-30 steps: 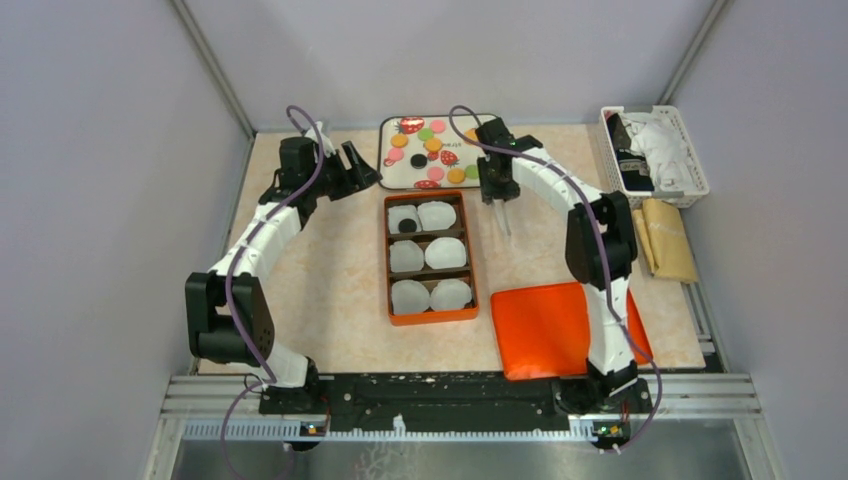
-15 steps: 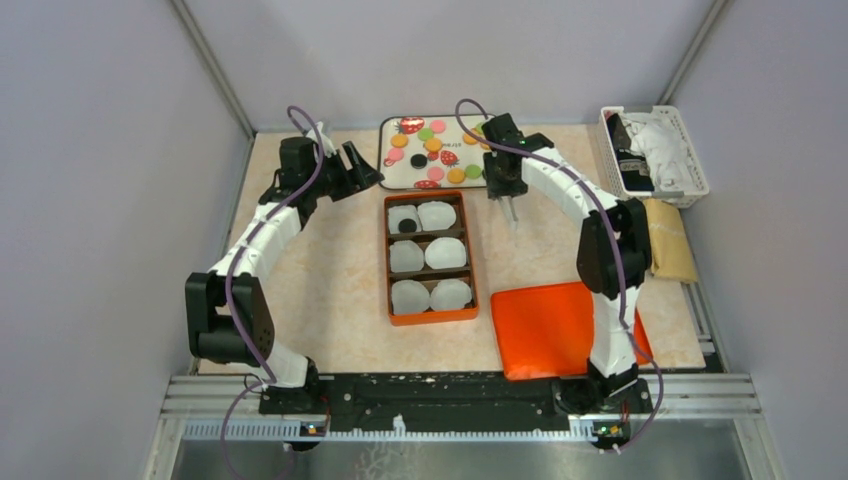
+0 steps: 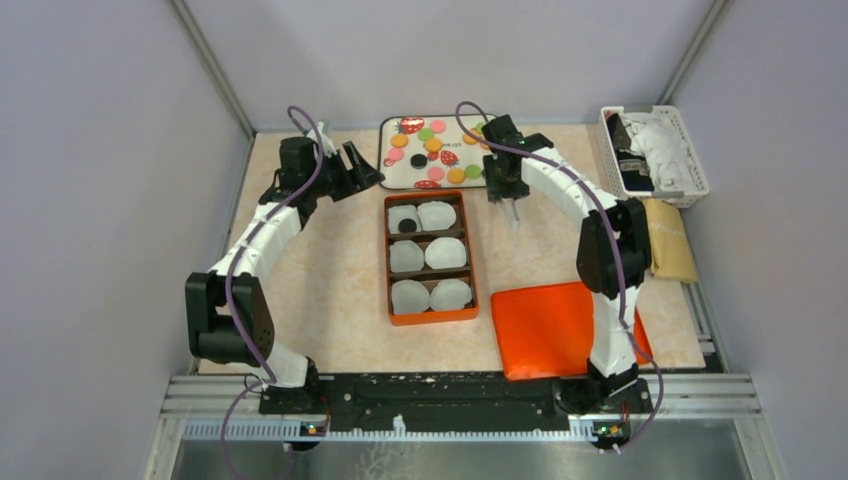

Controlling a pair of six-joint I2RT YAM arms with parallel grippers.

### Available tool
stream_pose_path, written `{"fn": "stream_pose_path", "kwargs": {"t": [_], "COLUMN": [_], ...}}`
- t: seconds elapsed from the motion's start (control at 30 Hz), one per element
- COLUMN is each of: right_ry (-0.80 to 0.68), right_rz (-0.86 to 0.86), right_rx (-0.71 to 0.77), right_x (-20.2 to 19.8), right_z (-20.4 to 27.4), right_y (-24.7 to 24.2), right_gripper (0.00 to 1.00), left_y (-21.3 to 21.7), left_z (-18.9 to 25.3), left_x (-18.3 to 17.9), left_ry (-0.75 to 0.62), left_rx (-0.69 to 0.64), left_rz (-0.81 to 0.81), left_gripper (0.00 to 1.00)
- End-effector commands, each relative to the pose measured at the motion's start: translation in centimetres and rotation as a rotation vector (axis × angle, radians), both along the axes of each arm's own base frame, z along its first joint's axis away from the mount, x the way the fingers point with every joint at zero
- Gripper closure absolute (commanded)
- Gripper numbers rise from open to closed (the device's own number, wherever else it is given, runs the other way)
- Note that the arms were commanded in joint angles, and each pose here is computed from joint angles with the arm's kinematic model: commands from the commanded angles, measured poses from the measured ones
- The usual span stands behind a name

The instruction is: Pack the cookies

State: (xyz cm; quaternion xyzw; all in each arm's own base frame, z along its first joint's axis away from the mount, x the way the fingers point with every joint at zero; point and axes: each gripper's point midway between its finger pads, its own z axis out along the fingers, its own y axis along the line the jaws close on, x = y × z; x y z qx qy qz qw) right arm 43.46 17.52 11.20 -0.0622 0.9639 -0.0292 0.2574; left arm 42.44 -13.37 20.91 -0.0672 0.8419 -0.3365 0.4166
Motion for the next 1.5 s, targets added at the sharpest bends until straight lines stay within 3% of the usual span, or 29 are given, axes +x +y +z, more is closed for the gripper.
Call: {"fn": "stream_pose_path", "kwargs": {"t": [0.0,0.43,0.57,0.7,0.87,1.1,1.47], "right_ry": [-0.014,0.003,-0.051,-0.184,-0.249,-0.233,-0.108], "right_rz": [0.002,-0.011,-0.015,0.019,0.093,0.251,0.321], "right_rx": [0.015,-0.015,0.018,0.075,0.119,0.152,0.173], "right_x": [0.6,2.6,2.9,2.4,-0.3,-5.6,-11.5], "right_z": [0.2,-1.8,0.3,5.0,8.5,9.3,4.2], "right_y": [0.4,0.9,1.2,2.3,4.0,8.0,10.5], "right_gripper": [0.54,0.57,0.71,0.74,0.74,0.74,0.74], "left_y": [-0.1,-0.1,0.0,0.1,0.3,0.1,0.1], "left_z": [2.0,1.8,2.0,2.0,1.9,1.2,1.2], "left_x": [0.1,0.0,-0.1,0.0,0.2,0.7,0.4], "left_ry": [-0.060,-0.061,-0.068,-0.068,-0.065,-0.044,-0.038], "left_rx": [-0.015,-0.014,-0.009,-0.006,0.002,-0.005,-0.009], "left_rz": [-0.013,-0.012,-0.008,0.000,0.010,0.007,0.004], "left_gripper": [0.21,0.21,0.21,0.21,0.21,0.22,0.22]}}
